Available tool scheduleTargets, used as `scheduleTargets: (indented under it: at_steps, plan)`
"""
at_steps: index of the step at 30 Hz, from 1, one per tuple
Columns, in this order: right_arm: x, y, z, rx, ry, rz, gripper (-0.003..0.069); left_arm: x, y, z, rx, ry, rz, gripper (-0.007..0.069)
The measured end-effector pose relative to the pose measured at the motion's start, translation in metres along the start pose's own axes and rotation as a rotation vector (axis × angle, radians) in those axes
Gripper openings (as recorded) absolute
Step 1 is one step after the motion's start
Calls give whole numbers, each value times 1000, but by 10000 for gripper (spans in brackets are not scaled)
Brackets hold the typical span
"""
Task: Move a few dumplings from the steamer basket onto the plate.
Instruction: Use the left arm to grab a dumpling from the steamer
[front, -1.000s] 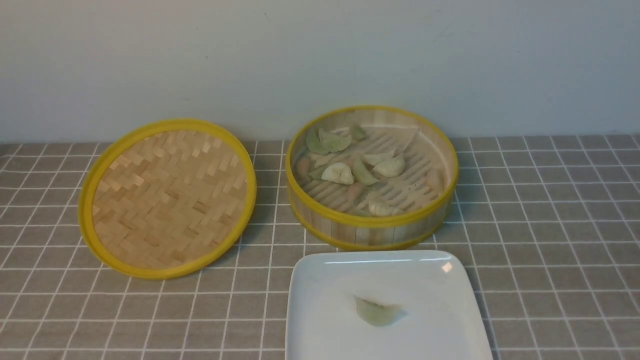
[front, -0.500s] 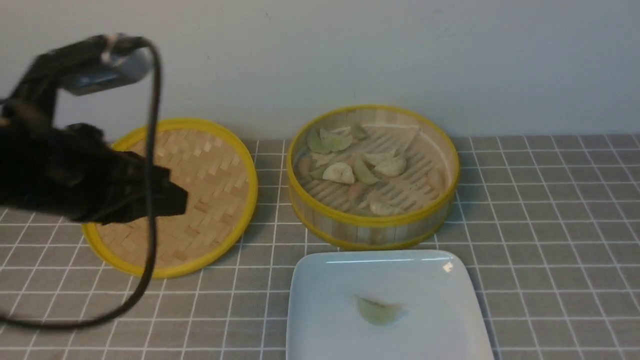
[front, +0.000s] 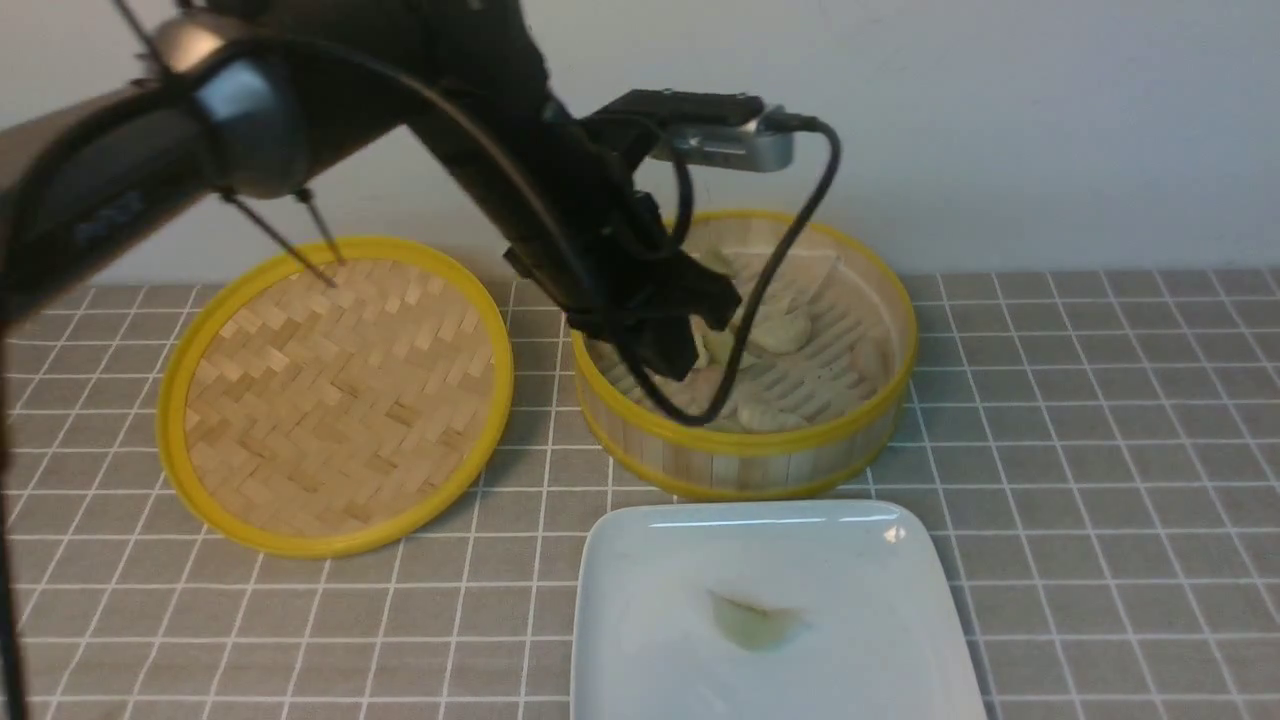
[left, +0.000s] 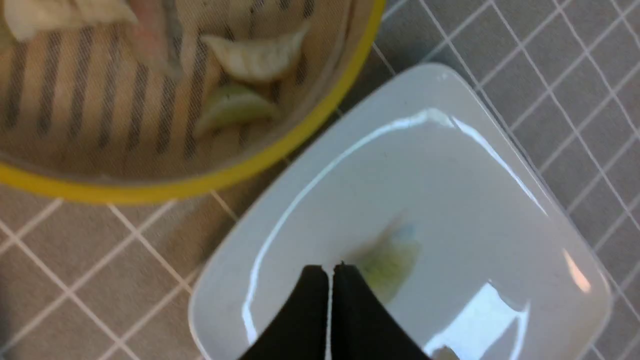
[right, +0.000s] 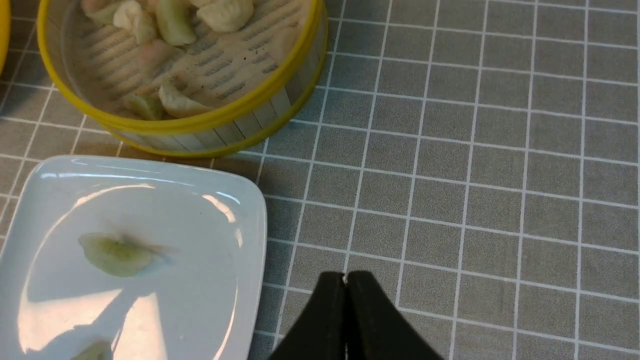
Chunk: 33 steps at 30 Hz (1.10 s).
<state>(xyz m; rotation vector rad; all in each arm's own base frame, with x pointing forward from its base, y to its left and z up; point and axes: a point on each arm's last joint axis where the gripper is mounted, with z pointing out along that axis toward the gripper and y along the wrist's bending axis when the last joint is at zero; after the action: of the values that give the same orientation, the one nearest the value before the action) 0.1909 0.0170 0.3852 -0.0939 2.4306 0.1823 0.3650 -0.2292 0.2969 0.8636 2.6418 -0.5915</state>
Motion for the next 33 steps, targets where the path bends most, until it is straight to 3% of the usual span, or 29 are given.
scheduleTargets:
  at_steps: [8, 14, 19, 28, 33]
  plan:
    - [1, 0, 0, -1, 13, 6, -6, -48, 2, 52, -141, 1, 45, -5]
    - [1, 1, 0, -14, 15, 23, -5, -54, 16, 80, -231, 19, 45, 3]
    - [1, 5, 0, -51, 11, 45, -3, -51, 27, 97, -277, 60, 54, 80]
    - [-1, 7, 0, -72, -4, 58, 0, -42, 39, 136, -277, 116, 32, 347]
    - [-1, 7, 0, -75, -9, 60, 0, -44, 42, 148, -275, 81, 25, 388]
